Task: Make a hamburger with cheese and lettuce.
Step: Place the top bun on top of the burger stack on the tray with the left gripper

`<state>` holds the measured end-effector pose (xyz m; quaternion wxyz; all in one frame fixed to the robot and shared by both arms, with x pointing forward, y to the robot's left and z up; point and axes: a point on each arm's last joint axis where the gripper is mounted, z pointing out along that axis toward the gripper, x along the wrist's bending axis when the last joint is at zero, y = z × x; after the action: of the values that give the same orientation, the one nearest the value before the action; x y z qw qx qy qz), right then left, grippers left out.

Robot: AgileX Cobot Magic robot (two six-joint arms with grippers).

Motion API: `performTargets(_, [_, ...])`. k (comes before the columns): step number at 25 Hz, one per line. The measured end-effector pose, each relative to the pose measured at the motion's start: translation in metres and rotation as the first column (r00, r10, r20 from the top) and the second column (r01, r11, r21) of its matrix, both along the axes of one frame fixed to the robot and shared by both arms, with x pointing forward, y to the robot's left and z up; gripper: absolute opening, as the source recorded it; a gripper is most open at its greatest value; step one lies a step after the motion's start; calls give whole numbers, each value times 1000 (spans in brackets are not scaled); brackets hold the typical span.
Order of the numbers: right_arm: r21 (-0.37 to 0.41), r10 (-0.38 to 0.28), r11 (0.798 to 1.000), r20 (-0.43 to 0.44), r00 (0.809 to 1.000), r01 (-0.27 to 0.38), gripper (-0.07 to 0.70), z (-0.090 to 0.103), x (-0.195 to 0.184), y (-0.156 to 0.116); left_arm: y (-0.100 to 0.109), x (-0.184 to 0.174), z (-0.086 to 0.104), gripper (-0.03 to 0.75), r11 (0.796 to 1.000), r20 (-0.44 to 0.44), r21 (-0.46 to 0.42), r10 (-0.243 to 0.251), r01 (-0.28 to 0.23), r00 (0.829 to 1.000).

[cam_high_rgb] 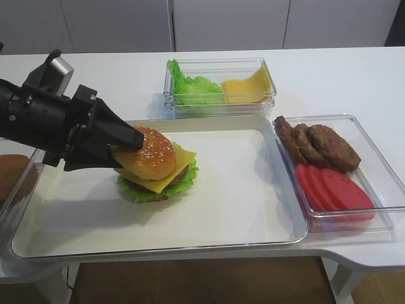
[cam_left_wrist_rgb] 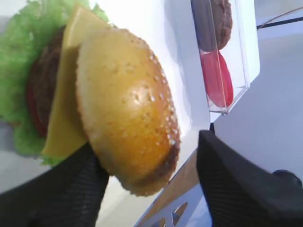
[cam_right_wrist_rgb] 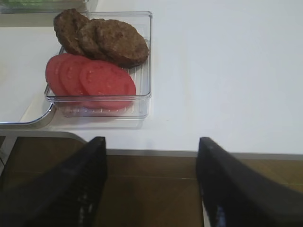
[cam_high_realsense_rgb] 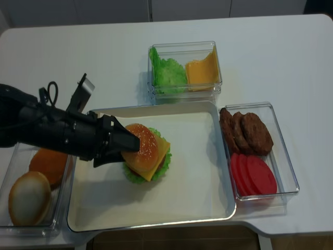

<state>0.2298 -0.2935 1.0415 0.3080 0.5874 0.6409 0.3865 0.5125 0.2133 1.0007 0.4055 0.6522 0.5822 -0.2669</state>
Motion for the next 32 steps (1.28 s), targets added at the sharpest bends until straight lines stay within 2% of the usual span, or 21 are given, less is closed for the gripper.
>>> performTargets(6, [0, 0, 1000, 0, 1000, 0, 450, 0, 0, 0, -1, 2, -2, 431, 999, 24, 34, 23, -24, 999])
performTargets(12, [0, 0, 1000, 0, 1000, 0, 450, 0, 0, 0, -11, 2, -5, 431, 996, 43, 86, 13, -16, 999])
performTargets(20, [0, 0, 1000, 0, 1000, 0, 450, 0, 0, 0, -13, 2, -5, 431, 995, 47, 94, 21, -25, 999])
performTargets(27, [0, 0, 1000, 0, 1000, 0, 450, 0, 0, 0, -15, 1, -6, 431, 995, 48, 100, 8, -12, 999])
performTargets(32, [0, 0, 1000, 0, 1000, 0, 450, 0, 0, 0, -15, 0, -6, 487, 994, 47, 105, 0, -5, 999])
